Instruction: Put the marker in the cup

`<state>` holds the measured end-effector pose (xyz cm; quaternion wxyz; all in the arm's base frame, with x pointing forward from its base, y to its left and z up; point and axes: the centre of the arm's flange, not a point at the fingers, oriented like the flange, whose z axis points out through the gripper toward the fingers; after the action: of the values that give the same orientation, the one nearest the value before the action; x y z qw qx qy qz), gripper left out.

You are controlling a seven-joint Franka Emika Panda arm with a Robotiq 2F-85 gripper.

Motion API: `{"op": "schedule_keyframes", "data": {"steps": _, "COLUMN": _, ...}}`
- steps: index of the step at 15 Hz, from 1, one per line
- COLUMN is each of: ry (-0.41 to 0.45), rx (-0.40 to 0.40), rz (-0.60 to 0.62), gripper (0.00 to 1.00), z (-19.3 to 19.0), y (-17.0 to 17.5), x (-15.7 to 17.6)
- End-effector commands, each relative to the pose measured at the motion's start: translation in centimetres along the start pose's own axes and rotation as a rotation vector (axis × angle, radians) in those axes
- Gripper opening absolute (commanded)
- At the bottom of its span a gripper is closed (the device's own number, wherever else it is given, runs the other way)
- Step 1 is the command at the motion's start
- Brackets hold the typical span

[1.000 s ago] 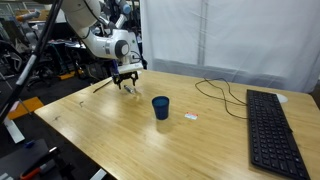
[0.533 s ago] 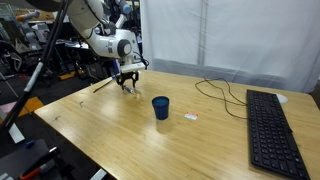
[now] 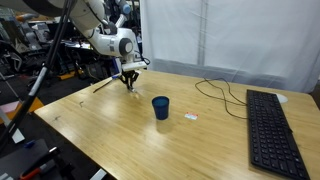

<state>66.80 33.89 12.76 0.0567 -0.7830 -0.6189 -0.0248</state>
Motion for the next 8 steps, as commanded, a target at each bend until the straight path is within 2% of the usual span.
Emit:
{"op": "schedule_keyframes", "data": {"steps": 1, "ry": -0.021, "rx": 0.011, "rz": -0.014, "gripper": 0.04, "z": 0.3, "y": 0.5, "x": 0.5}}
{"op": "schedule_keyframes", "data": {"steps": 4, "ry": -0.014, "rx": 0.003, "rz": -0.013, "gripper": 0.05, "z": -0.3, "y": 0.2, "x": 0.3}}
{"op": "schedule_keyframes", "data": {"steps": 8, "ry": 0.023, "rx": -0.024, "rz": 0.012, "gripper": 0.05, "z": -3.3, "y": -0.6, "x": -1.3}}
